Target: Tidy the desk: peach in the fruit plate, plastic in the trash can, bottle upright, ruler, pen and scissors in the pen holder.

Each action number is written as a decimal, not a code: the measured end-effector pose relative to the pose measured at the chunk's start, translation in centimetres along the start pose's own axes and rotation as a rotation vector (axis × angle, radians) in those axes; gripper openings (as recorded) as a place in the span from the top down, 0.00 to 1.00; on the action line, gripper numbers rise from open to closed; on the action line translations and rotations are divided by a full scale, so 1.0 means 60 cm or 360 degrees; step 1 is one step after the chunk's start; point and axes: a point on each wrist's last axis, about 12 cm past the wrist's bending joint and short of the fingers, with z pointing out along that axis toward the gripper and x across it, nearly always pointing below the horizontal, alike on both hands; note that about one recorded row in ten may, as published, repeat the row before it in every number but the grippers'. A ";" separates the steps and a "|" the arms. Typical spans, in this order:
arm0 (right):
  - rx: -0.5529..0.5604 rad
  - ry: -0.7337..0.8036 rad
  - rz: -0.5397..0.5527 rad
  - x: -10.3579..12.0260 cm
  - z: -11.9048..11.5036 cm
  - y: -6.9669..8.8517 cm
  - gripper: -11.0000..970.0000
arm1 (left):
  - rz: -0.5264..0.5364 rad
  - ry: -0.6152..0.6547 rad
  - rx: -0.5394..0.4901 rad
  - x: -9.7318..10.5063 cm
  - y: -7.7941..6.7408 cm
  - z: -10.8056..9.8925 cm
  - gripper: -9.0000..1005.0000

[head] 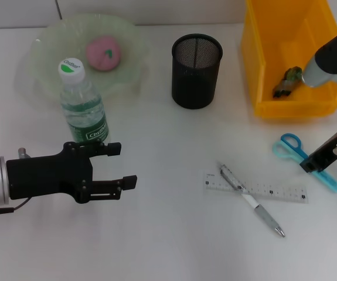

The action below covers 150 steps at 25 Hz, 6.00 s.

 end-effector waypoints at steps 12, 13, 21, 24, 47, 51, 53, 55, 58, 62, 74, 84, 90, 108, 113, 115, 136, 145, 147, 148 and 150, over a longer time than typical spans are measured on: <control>-0.0266 -0.0362 -0.0007 0.017 -0.100 -0.010 0.78 | -0.0017 -0.0014 0.0008 0.000 -0.002 -0.002 0.16; -0.0318 -0.0486 0.0007 0.020 -0.121 -0.018 0.78 | -0.0017 -0.0015 0.0008 0.000 -0.002 -0.002 0.16; -0.0542 -0.1048 -0.0029 0.010 -0.144 -0.033 0.78 | -0.0011 -0.0020 0.0017 -0.004 -0.001 0.001 0.16; -0.0667 -0.1303 -0.0018 -0.003 -0.117 -0.035 0.78 | -0.0009 -0.0024 0.0021 -0.006 -0.001 0.003 0.16; -0.0359 -0.1908 0.0157 -0.115 0.070 -0.010 0.76 | -0.0013 -0.0086 0.0044 -0.010 -0.006 0.005 0.16; -0.0353 -0.1887 0.0160 -0.116 0.074 -0.009 0.72 | -0.0012 -0.0088 0.0039 -0.009 -0.006 0.003 0.16; -0.0355 -0.1884 0.0176 -0.111 0.075 -0.010 0.71 | -0.0010 -0.0088 0.0037 -0.010 -0.005 0.003 0.16; -0.0356 -0.1884 0.0178 -0.110 0.076 -0.010 0.63 | -0.0006 -0.0087 0.0035 -0.011 -0.004 0.004 0.16; -0.0363 -0.1885 0.0188 -0.105 0.077 -0.010 0.52 | -0.0001 -0.0087 0.0033 -0.012 -0.003 0.005 0.16; -0.0430 -0.1926 0.0200 -0.089 0.073 -0.011 0.39 | 0.0001 -0.0088 0.0035 -0.013 -0.003 0.005 0.16; -0.0801 -0.1154 -0.0589 -0.028 -0.062 0.012 0.31 | -0.0013 -0.0094 0.0032 -0.010 -0.005 0.002 0.16; -0.0652 -0.0459 -0.0960 -0.040 -0.080 0.054 0.16 | -0.0024 -0.0105 0.0043 -0.014 -0.004 0.008 0.16; -0.0611 -0.0313 -0.1129 -0.056 -0.054 0.089 0.17 | -0.0024 -0.0114 0.0034 -0.016 -0.002 0.009 0.16; -0.0435 -0.0282 -0.1197 -0.095 0.031 0.135 0.23 | -0.0020 -0.0122 0.0038 -0.019 -0.001 0.011 0.16; -0.0474 -0.0318 -0.1158 -0.099 0.041 0.140 0.25 | -0.0022 -0.0119 0.0031 -0.018 0.000 0.011 0.16; -0.0483 -0.0322 -0.1155 -0.099 0.042 0.141 0.25 | -0.0022 -0.0119 0.0031 -0.018 0.000 0.011 0.16; -0.0482 -0.0384 -0.1079 -0.095 0.034 0.130 0.60 | -0.0023 -0.0119 0.0033 -0.013 -0.004 0.009 0.16; -0.0454 -0.0734 -0.0873 -0.080 -0.017 0.095 0.59 | -0.0020 -0.0120 0.0035 -0.014 -0.004 0.008 0.16; -0.0461 -0.0872 -0.0788 -0.069 -0.031 0.078 0.59 | -0.0017 -0.0120 0.0037 -0.015 -0.003 0.008 0.16; -0.0468 -0.0991 -0.0703 -0.056 -0.041 0.061 0.59 | -0.0016 -0.0120 0.0038 -0.015 -0.003 0.008 0.16; -0.0471 -0.1047 -0.0661 -0.049 -0.045 0.053 0.59 | -0.0015 -0.0120 0.0039 -0.015 -0.003 0.008 0.16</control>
